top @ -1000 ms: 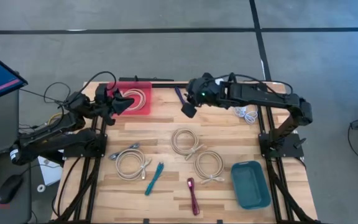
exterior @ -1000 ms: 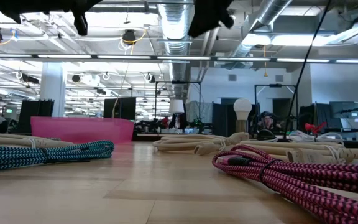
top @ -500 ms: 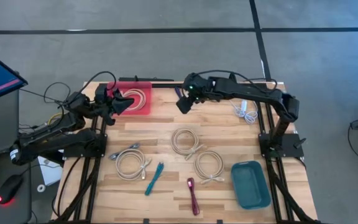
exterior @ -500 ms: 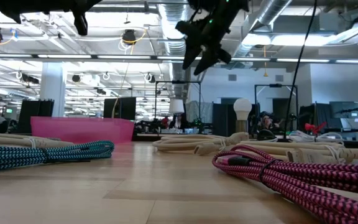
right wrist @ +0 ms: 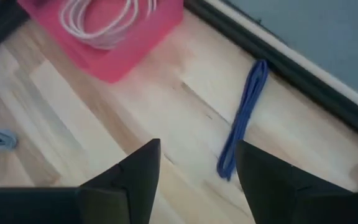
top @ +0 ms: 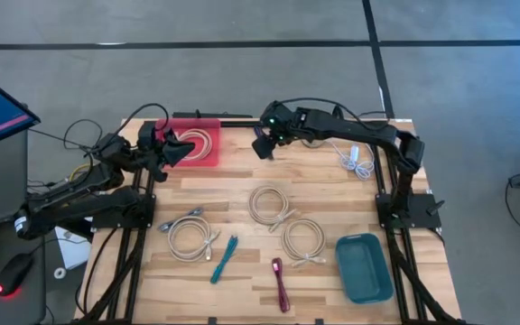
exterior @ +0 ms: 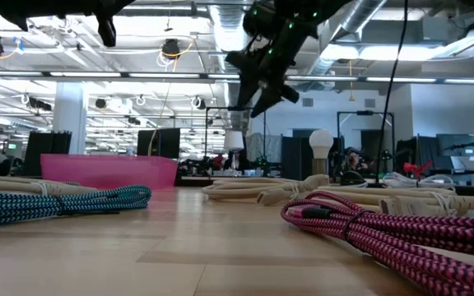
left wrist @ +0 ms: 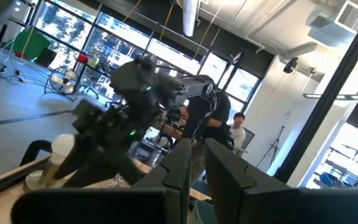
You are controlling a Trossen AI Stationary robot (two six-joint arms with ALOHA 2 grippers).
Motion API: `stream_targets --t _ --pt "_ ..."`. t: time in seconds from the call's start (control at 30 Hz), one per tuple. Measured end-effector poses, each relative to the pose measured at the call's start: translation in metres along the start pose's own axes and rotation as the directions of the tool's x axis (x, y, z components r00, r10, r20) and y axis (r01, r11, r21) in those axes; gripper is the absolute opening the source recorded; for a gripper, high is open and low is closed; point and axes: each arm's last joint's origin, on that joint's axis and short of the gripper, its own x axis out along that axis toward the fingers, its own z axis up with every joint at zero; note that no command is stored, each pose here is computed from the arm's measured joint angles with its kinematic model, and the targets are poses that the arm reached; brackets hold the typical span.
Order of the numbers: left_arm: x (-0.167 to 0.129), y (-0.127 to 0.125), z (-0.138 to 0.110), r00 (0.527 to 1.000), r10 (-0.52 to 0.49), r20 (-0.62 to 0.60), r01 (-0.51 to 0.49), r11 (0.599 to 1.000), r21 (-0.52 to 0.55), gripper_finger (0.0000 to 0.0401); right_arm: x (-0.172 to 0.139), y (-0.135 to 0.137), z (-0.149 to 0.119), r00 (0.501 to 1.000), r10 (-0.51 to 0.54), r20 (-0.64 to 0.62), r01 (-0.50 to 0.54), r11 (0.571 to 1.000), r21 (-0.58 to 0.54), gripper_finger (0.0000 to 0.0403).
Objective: Pick & Place USB Port
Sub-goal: Put the violet charger cable into the blue bin
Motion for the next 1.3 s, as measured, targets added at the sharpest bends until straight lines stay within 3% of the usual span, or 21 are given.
stream_targets --t 0.43,0.93,1.3 --pt "0.000 0.000 0.000 1.000 0.000 0.000 0.000 1.000 0.000 0.0046 0.057 -0.001 -0.019 0.991 -0.030 -0.131 0.029 0.999 -0.013 0.0193" --pt "0.000 0.000 0.000 1.000 -0.001 -0.001 0.001 1.000 0.000 0.0046 0.068 -0.006 -0.016 0.994 -0.034 -0.101 0.034 0.999 0.003 0.0182" --pt "0.000 0.000 0.000 1.000 -0.003 -0.001 0.003 1.000 -0.003 0.0046 0.115 -0.012 -0.045 0.964 -0.097 -0.248 0.102 0.995 0.004 0.0183"
